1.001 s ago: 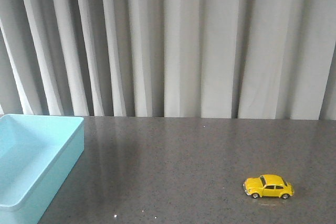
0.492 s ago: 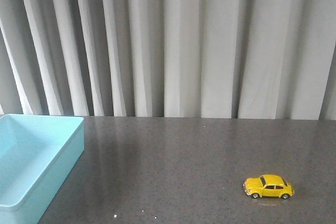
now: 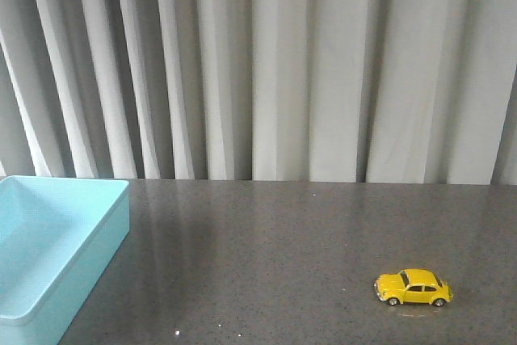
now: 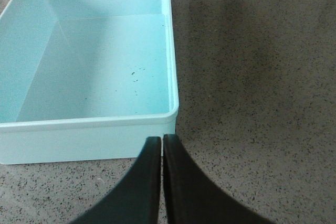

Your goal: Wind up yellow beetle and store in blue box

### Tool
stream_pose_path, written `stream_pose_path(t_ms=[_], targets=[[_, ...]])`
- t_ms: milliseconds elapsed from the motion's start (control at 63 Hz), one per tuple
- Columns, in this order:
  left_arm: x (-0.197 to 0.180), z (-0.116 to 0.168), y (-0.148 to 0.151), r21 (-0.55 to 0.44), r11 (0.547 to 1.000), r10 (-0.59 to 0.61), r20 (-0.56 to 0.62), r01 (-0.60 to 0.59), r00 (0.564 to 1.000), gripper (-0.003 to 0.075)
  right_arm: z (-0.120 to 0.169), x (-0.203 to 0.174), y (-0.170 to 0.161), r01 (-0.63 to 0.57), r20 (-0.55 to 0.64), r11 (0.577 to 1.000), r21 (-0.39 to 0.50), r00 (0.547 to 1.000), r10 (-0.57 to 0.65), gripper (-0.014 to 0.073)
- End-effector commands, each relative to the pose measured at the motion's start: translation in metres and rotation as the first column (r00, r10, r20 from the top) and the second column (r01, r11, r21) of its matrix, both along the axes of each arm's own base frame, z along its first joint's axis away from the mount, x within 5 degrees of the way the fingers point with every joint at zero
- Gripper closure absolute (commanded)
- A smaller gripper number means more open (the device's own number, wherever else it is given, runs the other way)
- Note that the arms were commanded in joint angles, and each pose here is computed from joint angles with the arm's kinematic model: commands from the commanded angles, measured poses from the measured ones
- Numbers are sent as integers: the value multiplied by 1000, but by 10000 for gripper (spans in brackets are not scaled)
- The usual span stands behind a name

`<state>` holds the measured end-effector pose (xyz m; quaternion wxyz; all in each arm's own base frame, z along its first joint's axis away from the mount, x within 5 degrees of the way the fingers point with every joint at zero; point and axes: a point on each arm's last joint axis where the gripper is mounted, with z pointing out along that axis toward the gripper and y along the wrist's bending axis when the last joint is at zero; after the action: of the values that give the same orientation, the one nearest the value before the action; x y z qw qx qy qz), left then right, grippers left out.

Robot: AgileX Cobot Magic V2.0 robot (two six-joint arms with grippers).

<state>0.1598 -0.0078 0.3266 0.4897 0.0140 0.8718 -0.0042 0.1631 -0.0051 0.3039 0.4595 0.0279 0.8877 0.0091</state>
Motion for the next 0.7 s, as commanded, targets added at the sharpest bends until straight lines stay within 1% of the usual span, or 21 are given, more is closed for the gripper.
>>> stream_pose_path(t_ms=[0, 32, 95, 159, 175, 238, 286, 334, 397, 445, 524, 620, 683], targets=[[5, 16, -1, -15, 1000, -2, 96, 3, 995, 713, 14, 5, -2, 5, 84, 1000, -13, 996, -4, 592], [6, 15, -1, -14, 1000, -2, 94, 3, 996, 703, 13, 5, -2, 4, 79, 1000, -14, 997, -2, 578], [8, 13, -1, -14, 1000, -2, 83, 3, 997, 654, 11, 6, -2, -4, 61, 1000, -24, 998, 5, 537], [11, 12, -1, -13, 1000, -2, 73, 3, 997, 584, 10, 6, -2, -11, 47, 999, -33, 999, 13, 472], [11, 11, -1, -14, 1000, -2, 70, 3, 998, 556, 9, 7, -2, -12, 44, 999, -35, 999, 14, 454], [13, 9, -1, -13, 1000, -2, 60, 3, 998, 475, 9, 7, -2, -14, 41, 999, -37, 999, 15, 349], [14, 9, -2, -13, 1000, -2, 57, 3, 998, 398, 9, 8, -2, -14, 43, 999, -37, 999, 15, 267], [14, 9, -2, -13, 1000, -2, 57, 3, 998, 341, 9, 8, -2, -14, 43, 999, -38, 999, 16, 188], [14, 9, -1, -13, 1000, -2, 57, 3, 998, 285, 8, 8, -2, -15, 40, 999, -39, 999, 16, 103], [14, 9, -1, -13, 1000, -2, 57, 3, 998, 261, 8, 8, -2, -15, 41, 999, -37, 999, 16, 53], [13, 8, -2, -21, 1000, -3, 46, 4, 999, 244, 8, 8, 0, -8, 36, 1000, -4, 999, 8, 9], [13, 8, -7, -69, 997, -17, 46, 20, 999, 244, 12, 9, 2, -14, 60, 999, 37, 998, 12, 5], [13, 9, -14, -60, 996, -70, 58, 73, 996, 248, 17, 13, 3, -29, 67, 999, 42, 997, 26, 8]])
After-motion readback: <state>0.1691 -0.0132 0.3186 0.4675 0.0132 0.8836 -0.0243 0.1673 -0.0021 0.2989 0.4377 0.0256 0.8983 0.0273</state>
